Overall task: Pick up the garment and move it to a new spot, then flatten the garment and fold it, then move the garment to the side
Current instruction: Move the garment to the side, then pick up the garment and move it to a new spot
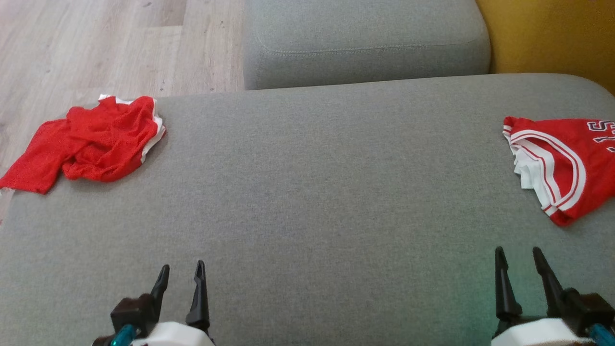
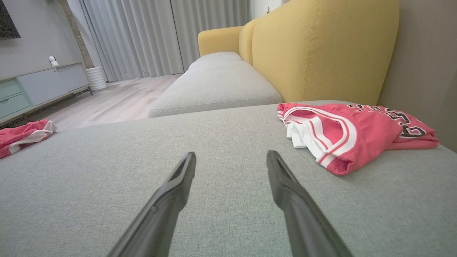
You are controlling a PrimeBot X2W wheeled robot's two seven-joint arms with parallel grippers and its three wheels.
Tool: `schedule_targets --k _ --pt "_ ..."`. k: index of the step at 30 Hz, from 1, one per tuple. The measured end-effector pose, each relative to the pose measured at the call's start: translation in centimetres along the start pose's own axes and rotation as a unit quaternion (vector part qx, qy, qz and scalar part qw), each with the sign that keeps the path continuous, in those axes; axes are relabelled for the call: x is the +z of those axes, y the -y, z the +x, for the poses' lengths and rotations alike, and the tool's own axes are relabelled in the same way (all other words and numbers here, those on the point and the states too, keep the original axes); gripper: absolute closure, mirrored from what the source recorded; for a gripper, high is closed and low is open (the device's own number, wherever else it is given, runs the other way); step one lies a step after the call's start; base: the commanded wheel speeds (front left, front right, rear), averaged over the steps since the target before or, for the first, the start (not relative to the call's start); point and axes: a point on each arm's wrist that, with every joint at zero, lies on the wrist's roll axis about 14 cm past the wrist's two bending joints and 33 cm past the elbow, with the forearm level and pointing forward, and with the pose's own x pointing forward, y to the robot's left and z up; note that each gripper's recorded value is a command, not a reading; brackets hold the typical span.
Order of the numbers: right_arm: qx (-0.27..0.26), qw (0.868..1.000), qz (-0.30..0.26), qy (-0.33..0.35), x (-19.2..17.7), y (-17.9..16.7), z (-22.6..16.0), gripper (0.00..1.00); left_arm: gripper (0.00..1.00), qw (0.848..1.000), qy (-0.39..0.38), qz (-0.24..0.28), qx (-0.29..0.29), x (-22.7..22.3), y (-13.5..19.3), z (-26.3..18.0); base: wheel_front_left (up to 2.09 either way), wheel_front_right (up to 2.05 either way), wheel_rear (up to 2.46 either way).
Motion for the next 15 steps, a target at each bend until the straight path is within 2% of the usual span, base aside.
schedule_targets --k 15 --pt "0.007 1.000 0.006 -0.016 -1.00 -0.50 -0.24 0.00 0.00 1.000 -0.003 -0.001 0.004 -0.19 -0.21 -0.17 0.00 0.00 0.00"
